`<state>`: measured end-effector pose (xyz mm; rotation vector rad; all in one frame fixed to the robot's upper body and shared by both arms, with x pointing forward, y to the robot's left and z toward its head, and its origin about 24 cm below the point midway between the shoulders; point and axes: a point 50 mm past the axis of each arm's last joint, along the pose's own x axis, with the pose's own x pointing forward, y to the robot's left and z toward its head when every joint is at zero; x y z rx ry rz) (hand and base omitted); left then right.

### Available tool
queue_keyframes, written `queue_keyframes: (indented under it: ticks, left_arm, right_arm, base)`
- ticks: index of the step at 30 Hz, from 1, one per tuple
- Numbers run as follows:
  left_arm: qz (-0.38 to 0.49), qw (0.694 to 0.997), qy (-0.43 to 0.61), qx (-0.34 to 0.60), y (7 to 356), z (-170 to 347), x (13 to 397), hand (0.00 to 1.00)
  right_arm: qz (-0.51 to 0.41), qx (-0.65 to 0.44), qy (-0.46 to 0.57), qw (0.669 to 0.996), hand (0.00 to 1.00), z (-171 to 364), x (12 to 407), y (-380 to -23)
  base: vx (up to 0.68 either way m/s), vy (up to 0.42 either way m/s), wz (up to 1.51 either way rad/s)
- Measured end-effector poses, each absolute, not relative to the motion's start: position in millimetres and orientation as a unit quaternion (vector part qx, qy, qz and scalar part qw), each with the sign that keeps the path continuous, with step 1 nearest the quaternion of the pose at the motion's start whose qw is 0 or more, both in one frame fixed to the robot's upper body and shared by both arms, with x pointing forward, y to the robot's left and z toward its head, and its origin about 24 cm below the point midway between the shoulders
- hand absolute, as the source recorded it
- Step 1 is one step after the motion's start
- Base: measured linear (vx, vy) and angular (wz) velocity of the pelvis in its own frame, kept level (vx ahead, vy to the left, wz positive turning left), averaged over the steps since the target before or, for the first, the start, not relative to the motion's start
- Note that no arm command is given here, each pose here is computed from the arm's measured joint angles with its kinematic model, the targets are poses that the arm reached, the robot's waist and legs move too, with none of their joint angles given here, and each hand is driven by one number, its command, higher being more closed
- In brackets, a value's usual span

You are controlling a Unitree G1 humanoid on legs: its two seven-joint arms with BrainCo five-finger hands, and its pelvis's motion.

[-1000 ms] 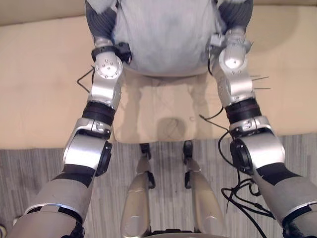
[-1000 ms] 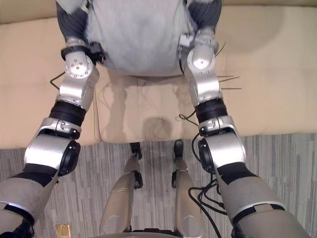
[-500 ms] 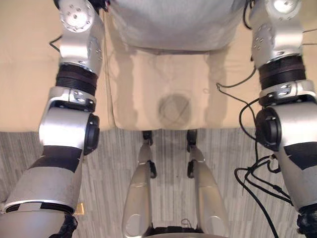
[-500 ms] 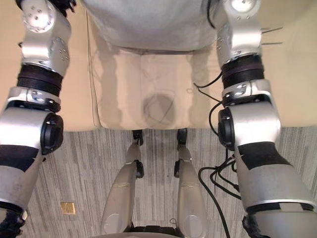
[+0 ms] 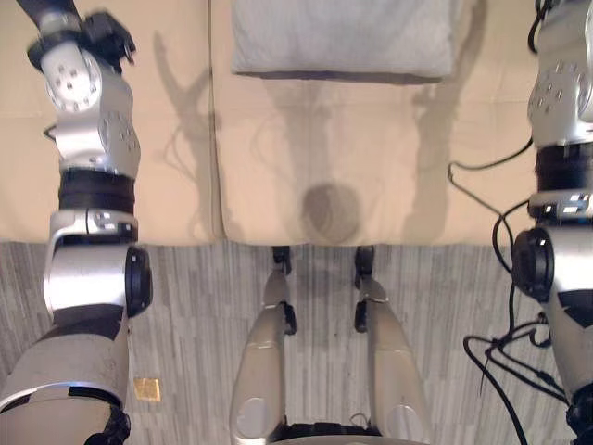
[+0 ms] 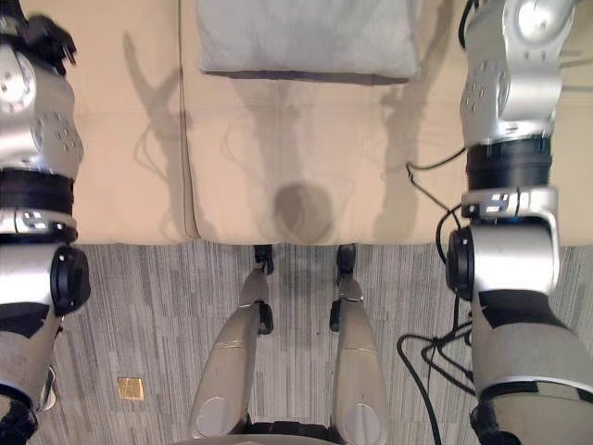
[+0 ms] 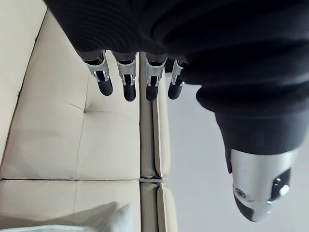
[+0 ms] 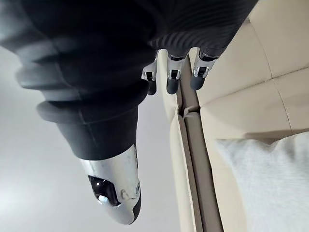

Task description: Pick up cushions and gather them together orderly.

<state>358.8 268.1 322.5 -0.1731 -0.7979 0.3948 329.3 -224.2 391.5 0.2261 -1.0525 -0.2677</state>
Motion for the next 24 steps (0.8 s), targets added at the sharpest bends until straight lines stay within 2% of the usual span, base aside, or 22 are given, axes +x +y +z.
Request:
queue_keyframes:
  ticks: [3, 7, 8, 13, 15, 19, 24]
  left_arm:
    - [0.195, 0.922, -0.332, -0.047, 277, 263, 353, 0.00]
    - [0.180, 0.964, -0.192, -0.039, 264, 138, 325, 0.00]
    - [0.165, 0.978, -0.121, -0.035, 251, 87, 304, 0.00]
    - [0.120, 0.991, 0.064, -0.001, 226, -14, 236, 0.00]
    - [0.108, 0.982, 0.155, 0.031, 226, -52, 207, 0.00]
    - [0.090, 0.947, 0.299, 0.070, 226, -104, 155, 0.00]
    - [0.058, 0.912, 0.396, 0.092, 221, -133, 114, 0.00]
  right_arm:
    - [-0.137, 0.085, -0.455, 0.876, 0.00, 330, 329, -244]
    - [-0.163, 0.065, -0.314, 0.933, 0.00, 204, 316, -257]
    - [-0.171, 0.052, -0.231, 0.956, 0.00, 145, 301, -256]
    - [-0.176, 0.005, -0.009, 0.984, 0.00, 20, 239, -243]
    - [-0.163, -0.029, 0.112, 0.980, 0.00, -32, 210, -240]
    - [-0.127, -0.070, 0.260, 0.955, 0.00, -88, 165, -235]
    - [-0.108, -0.090, 0.379, 0.915, 0.00, -125, 123, -235]
  base:
    - [0.00, -0.061, -0.16]
    - [0.08, -0.084, -0.08]
    - [0.15, -0.070, -0.06]
    - [0.14, -0.063, -0.03]
    - [0.13, -0.070, -0.08]
    - [0.06, -0.005, -0.23]
    - [-0.01, 0.010, -0.16]
